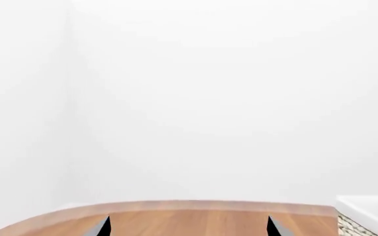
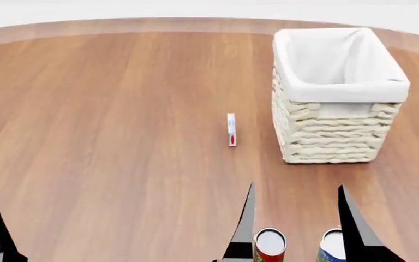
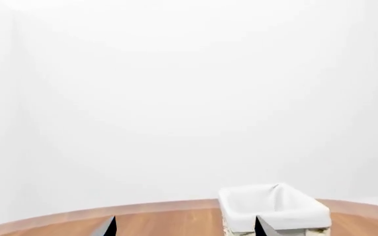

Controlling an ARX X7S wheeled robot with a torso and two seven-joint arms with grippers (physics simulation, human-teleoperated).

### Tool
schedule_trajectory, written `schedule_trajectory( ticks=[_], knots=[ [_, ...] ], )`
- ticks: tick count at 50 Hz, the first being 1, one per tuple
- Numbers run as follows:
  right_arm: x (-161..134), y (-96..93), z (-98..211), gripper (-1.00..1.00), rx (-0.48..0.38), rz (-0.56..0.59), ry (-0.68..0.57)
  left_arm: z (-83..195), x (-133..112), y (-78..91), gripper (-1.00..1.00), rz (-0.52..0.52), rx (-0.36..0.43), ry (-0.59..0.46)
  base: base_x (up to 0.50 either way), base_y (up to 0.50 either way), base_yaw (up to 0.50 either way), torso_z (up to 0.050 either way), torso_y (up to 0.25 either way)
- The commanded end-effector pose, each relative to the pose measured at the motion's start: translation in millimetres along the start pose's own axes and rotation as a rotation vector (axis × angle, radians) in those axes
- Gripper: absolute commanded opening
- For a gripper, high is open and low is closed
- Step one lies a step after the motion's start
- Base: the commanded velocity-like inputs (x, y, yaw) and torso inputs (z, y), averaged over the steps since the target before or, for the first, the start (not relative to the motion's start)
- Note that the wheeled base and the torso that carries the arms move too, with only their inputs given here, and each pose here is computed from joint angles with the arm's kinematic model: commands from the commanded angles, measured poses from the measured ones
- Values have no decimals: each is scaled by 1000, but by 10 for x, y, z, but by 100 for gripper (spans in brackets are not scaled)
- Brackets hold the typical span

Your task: Pick up the ketchup, and put it in the basket.

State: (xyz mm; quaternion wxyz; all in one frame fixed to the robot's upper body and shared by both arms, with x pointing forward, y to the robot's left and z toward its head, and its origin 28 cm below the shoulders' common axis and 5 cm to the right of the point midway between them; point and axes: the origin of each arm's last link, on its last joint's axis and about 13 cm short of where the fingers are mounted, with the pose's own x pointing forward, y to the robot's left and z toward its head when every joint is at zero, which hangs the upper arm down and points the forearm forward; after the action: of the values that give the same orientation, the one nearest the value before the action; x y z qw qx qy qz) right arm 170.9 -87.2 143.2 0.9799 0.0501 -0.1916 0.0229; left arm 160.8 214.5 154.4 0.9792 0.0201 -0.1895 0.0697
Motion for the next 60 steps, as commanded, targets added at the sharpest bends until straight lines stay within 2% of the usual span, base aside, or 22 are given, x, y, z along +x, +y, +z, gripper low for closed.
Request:
schedule_trajectory(
  ticks=[1,42,46,49,60],
  knots=[
    [11,-42,-18,100,-1,-8,-3,-40,23,-8,100,-19,-10,4,500,0,0,0,0],
    [10,-38,-93,100,4,-4,34,-39,22,-16,100,-25,-23,19,496,1,0,0,1],
    [-23,-41,-76,100,45,24,-6,-38,23,-13,100,-24,-24,20,26,6,0,0,0],
    [-21,-46,-88,100,57,17,11,-34,22,-11,100,-23,-24,19,0,0,0,0,0],
    [-18,-41,-101,100,65,16,16,-47,25,-6,100,-21,-24,20,-198,-500,0,0,0]
  ],
)
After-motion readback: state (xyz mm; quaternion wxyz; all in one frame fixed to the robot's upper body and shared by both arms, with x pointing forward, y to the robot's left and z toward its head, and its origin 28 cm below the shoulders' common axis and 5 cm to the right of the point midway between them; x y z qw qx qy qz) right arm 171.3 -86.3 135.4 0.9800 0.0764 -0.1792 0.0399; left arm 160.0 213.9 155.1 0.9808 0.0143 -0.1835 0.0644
